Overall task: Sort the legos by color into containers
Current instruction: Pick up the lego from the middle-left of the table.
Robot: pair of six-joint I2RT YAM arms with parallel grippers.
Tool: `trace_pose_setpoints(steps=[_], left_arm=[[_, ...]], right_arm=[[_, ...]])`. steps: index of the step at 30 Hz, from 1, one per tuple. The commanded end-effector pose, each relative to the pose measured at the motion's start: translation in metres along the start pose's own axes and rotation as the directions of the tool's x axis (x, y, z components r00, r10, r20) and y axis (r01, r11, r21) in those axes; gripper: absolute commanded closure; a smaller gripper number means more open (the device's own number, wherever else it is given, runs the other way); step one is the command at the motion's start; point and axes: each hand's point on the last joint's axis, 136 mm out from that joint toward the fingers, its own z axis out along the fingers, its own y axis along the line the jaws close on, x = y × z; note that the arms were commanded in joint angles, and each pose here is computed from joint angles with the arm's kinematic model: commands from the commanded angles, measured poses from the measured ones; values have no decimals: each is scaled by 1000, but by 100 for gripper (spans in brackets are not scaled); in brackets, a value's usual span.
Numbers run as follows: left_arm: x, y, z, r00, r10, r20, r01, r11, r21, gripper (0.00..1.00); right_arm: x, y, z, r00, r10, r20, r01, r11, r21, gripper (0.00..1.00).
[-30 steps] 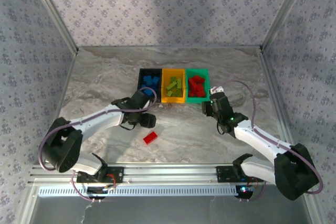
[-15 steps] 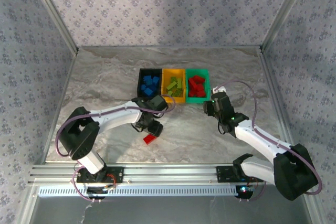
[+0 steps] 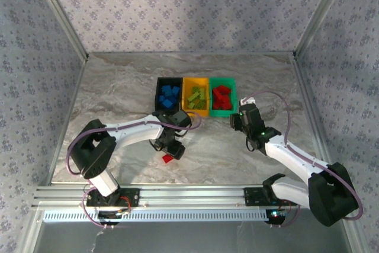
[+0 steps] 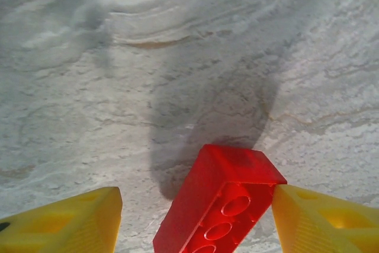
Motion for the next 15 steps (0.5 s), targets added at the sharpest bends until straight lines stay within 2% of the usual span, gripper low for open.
trace_pose_setpoints(steps=[1,11,15], left_arm=[[10,-9,2,996,62,-67,-60,998,31,33],[13,-11,10,991,89,-102,-89,996,5,37],[14,-13,12,991,92,-101,-92,996,3,46]], right_arm=[[-2,0,1,1000,25,5,-25,1000,-3,41],[-1,-1,1,1000,28,2,-28,1000,-2,41],[0,-2,2,1000,29,1,-29,1000,0,41]])
